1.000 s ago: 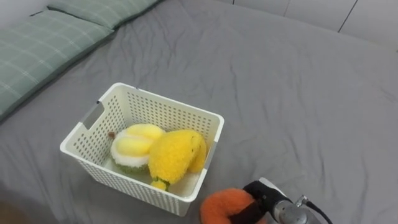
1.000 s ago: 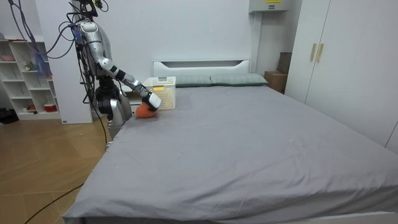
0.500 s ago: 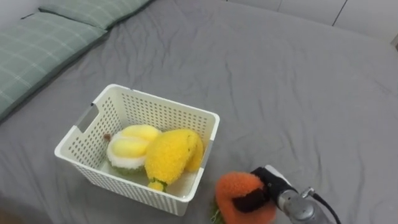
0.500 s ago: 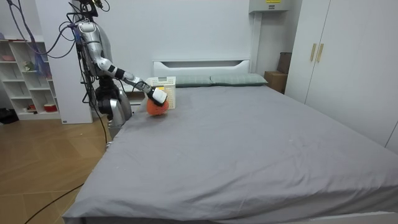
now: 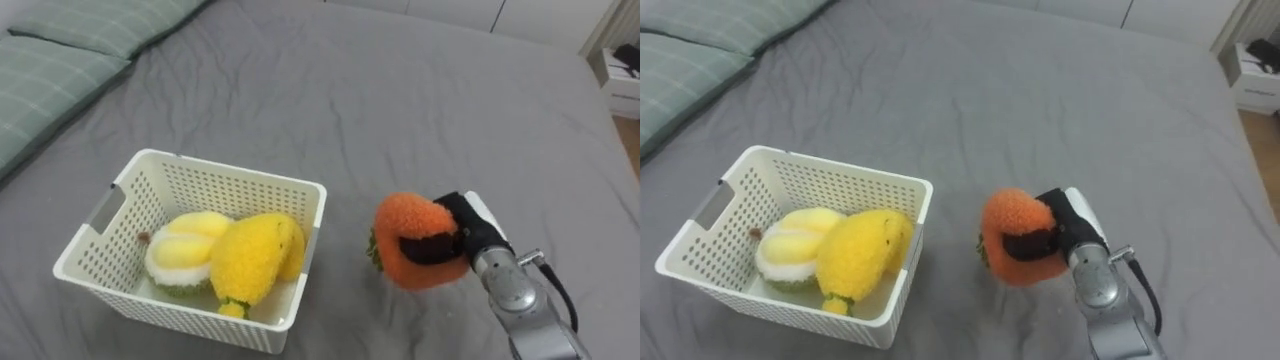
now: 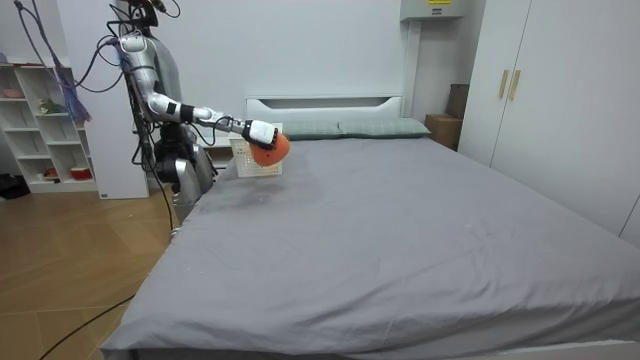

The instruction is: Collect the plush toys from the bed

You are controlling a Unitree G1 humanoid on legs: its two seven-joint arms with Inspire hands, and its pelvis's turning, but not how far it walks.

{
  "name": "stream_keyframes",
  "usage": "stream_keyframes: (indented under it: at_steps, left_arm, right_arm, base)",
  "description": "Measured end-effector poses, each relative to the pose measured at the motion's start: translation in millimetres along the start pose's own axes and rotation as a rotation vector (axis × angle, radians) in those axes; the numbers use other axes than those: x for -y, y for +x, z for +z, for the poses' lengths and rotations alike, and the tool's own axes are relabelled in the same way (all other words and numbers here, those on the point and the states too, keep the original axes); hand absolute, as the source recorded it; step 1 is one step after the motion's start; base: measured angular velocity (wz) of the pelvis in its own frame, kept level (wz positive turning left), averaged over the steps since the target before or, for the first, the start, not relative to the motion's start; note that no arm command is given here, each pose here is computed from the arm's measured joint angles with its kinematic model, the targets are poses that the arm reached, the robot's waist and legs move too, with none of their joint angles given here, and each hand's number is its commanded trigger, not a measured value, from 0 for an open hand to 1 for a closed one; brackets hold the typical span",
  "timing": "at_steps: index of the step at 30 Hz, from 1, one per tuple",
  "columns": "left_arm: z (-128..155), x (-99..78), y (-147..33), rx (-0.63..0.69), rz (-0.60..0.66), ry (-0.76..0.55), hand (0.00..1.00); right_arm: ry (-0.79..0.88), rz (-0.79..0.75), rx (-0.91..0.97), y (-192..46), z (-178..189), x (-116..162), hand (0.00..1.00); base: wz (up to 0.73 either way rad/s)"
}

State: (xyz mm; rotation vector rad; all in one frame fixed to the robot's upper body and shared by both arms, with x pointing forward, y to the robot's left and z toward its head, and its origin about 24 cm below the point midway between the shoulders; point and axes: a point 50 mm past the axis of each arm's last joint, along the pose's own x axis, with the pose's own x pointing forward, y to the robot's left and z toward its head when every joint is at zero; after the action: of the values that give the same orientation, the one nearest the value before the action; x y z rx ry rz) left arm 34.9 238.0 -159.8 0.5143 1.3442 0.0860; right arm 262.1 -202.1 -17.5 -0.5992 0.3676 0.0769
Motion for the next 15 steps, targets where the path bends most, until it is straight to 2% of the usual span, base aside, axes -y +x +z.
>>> stream_keyframes:
  at_steps: [4,15]
  left_arm:
    - [5,-2.1,0.6,0.020,0.007,-0.015,0.00]
    - [6,-0.3,2.6,0.022,0.014,-0.028,0.00]
  right_arm:
    - [0.013,-0.070,0.004,0,1,12,1.00]
    - [-0.012,-0.169,0.221,-5,52,35,1.00]
  base:
    - [0.00]
    - [-0.06]
